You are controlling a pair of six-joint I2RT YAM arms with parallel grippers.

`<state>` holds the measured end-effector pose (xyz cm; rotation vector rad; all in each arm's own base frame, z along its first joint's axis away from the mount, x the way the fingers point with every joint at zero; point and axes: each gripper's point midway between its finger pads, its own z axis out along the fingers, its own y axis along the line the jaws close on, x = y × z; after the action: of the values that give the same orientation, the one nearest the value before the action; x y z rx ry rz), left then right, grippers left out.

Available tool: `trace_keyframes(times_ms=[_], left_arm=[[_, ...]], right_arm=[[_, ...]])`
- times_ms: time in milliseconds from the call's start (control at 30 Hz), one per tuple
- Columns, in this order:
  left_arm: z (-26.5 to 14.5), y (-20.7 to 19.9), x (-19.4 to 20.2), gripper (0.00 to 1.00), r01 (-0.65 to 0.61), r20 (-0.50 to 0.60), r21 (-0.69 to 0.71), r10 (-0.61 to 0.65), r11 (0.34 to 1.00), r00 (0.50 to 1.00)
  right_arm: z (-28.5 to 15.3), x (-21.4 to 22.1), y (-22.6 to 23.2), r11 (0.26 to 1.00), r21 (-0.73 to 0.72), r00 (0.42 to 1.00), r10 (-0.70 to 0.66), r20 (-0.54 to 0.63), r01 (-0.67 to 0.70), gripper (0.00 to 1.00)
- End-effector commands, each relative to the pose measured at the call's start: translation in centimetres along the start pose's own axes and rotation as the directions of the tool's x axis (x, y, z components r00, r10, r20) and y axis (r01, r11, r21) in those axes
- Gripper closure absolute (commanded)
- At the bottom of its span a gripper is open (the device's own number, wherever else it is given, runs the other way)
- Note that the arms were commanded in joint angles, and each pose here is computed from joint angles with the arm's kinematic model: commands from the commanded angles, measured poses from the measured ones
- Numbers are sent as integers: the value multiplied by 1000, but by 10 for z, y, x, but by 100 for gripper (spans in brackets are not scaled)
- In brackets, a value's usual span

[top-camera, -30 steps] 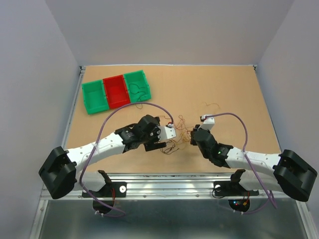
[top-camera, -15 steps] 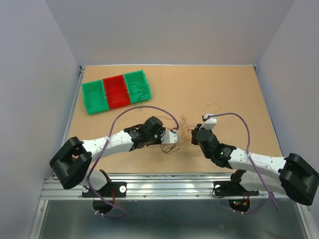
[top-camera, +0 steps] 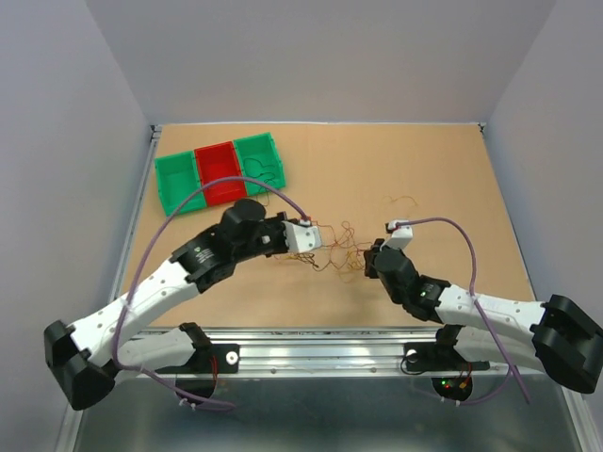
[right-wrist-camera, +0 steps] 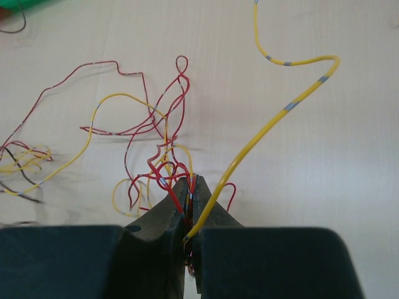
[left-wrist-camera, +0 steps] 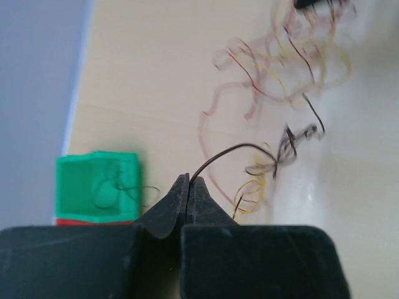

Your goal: Untangle the cables

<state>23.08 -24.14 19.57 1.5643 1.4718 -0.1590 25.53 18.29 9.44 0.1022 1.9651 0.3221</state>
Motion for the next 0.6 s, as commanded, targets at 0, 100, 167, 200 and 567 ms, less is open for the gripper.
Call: trace_keyframes(times_ms=[0,100,167,200,567], left_arm=[[-55,44,-74,100,103,251,-101,-75,990,965],[-67,66,-96,100,210,295,-135,-163,968,941],[-64,84,-103,100,260,296,-173,-202,950,934],[-63,88,-104,100,285,292,-184,-224,941,930],[-71,129,-100,100,465,356,-358,-342,810,870]], right_arm=[[-2,2,10,996,-84,1000,-2,6,2,100],[-4,8,21,988,-157,1000,-11,-10,10,99],[-5,10,28,979,-202,1000,-17,-16,13,98],[-6,10,32,974,-227,1000,-23,-15,19,92],[-28,-11,65,899,-433,997,-36,64,60,21]])
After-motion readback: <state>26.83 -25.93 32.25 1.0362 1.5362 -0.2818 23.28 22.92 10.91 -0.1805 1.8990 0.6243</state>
